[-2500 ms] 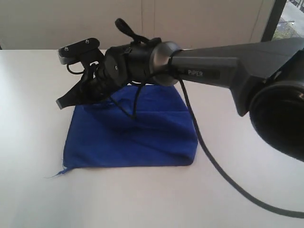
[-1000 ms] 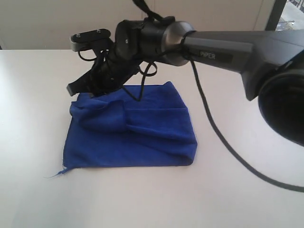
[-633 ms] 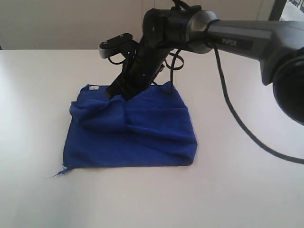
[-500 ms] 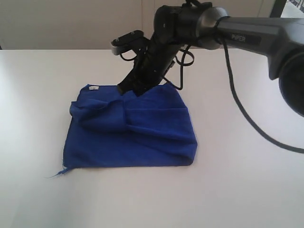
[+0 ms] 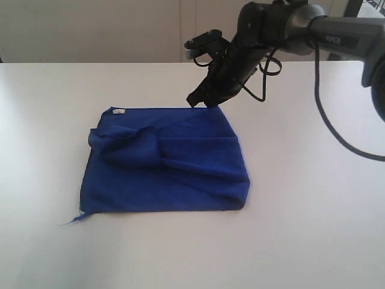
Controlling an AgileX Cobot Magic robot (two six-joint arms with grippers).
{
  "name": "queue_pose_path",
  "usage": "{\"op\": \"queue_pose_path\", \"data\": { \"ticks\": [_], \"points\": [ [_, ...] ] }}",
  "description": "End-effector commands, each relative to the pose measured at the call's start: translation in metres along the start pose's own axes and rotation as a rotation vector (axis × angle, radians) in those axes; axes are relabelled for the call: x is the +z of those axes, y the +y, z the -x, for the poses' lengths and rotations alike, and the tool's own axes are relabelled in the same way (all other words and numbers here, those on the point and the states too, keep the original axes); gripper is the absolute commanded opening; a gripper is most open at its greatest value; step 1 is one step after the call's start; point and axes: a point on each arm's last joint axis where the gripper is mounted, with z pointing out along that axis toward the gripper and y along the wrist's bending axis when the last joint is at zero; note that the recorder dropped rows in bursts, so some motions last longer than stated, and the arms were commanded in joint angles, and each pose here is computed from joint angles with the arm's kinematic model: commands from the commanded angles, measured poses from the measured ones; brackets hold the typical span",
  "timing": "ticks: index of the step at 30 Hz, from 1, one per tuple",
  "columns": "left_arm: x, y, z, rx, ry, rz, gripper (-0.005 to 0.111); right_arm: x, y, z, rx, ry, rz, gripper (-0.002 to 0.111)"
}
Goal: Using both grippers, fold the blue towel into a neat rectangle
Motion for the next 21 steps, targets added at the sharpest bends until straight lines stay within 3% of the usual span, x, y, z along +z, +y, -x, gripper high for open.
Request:
{"op": "queue_pose_path", "data": {
  "ticks": [1,9,21],
  "points": [
    [-0.002,0.0,0.001,-0.008,-0.01,0.0,0.0,0.019,-0.002,-0.005,-0.045,0.005,0.024,0.0],
    [-0.002,0.0,0.001,-0.008,-0.01,0.0,0.0,0.04,-0.007,-0.004,-0.06,-0.074,-0.014,0.0],
    [-0.002,0.0,0.001,-0.008,-0.01,0.0,0.0,0.071,-0.02,-0.026,0.021,0.013,-0.022,0.0]
  ]
}}
